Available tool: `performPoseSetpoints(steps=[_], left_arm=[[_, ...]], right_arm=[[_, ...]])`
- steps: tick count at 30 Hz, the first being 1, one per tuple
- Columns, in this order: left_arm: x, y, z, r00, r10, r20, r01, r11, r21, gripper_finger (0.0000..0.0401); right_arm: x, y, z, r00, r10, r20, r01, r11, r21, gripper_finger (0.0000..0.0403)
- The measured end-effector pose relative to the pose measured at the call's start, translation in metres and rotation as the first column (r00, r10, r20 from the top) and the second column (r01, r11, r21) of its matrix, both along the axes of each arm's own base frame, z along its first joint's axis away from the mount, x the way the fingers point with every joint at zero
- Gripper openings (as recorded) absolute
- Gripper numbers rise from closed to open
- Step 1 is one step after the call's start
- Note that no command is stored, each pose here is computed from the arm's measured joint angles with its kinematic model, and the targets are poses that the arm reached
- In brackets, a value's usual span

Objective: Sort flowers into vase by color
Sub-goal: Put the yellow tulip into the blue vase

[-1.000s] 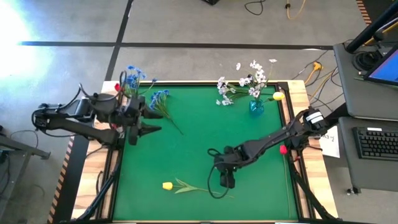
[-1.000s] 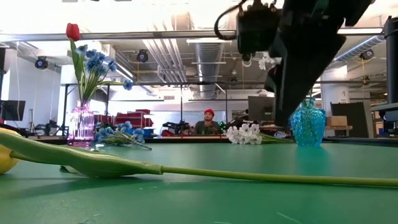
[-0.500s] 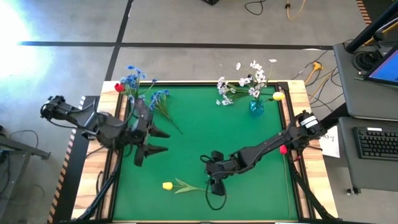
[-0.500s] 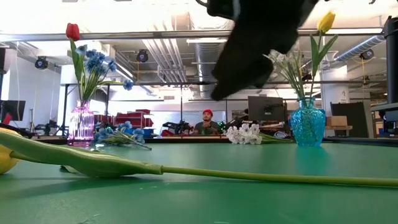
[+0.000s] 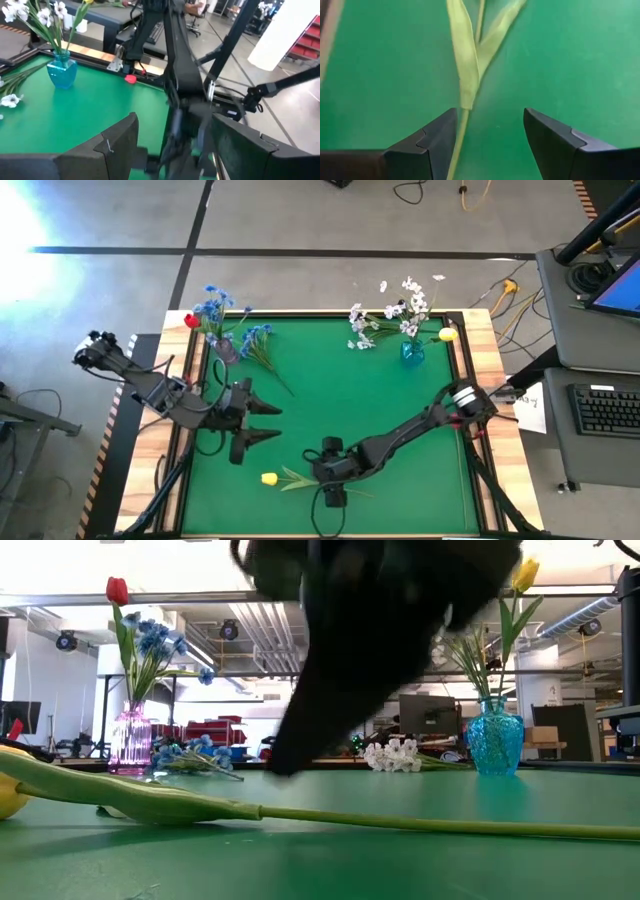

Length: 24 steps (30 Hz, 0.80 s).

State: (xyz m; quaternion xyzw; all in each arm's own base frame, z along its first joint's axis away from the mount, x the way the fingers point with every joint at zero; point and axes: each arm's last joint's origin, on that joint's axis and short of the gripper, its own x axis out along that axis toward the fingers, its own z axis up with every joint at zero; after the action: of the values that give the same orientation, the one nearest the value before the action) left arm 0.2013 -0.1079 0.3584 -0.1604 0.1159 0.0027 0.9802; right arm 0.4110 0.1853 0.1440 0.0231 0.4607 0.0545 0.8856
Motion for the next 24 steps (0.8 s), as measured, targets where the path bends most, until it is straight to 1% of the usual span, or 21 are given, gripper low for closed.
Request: performPoseSetpoints(steps=[3,5,9,12,14,16,21,22,24], left_arm=[[0.004,-0.002,-0.002,1.0,0.008,0.003,-0.008,1.0,0.0,0.0237],[0.006,-0.004,-0.004,1.0,0.009,-0.005,-0.009,1.0,0.003,0.0237],[0.01,-0.006,-0.008,1.0,0.011,-0.018,-0.011,1.0,0.007,0.0237],[0.013,-0.008,-0.01,1.0,0.01,-0.028,-0.01,1.0,0.017,0.0237],[0.014,-0.008,-0.011,0.999,0.008,-0.031,-0.007,1.0,0.028,0.0237],[0.015,-0.009,-0.013,0.999,0.005,-0.037,-0.003,0.999,0.046,0.0237],[0.018,-0.011,-0.016,0.999,0.003,-0.05,0.0,0.998,0.065,0.0237],[0.019,-0.011,-0.017,0.999,0.003,-0.054,0.0,0.998,0.067,0.0237],[0.02,-0.012,-0.019,0.998,0.004,-0.061,0.001,0.997,0.071,0.0237]], right_arm=[[0.002,0.008,-0.013,1.0,0.009,-0.021,-0.009,1.0,-0.019,0.0219],[0.002,0.012,-0.016,1.0,0.015,-0.024,-0.016,1.0,-0.023,0.0219],[0.0,0.014,-0.022,0.999,-0.016,-0.049,0.013,0.998,-0.062,0.0219],[-0.001,0.013,-0.026,0.997,-0.028,-0.076,0.022,0.997,-0.076,0.0204],[-0.002,0.013,-0.027,0.996,-0.028,-0.086,0.021,0.997,-0.078,0.018],[-0.003,0.013,-0.028,0.995,-0.028,-0.093,0.02,0.997,-0.081,0.0144],[-0.003,0.012,-0.029,0.995,-0.015,-0.101,0.006,0.996,-0.088,0.0033],[-0.003,0.012,-0.03,0.995,-0.01,-0.101,0.0,0.996,-0.092,0.0022],[-0.004,0.012,-0.03,0.995,-0.01,-0.101,0.001,0.996,-0.092,0.0016]])
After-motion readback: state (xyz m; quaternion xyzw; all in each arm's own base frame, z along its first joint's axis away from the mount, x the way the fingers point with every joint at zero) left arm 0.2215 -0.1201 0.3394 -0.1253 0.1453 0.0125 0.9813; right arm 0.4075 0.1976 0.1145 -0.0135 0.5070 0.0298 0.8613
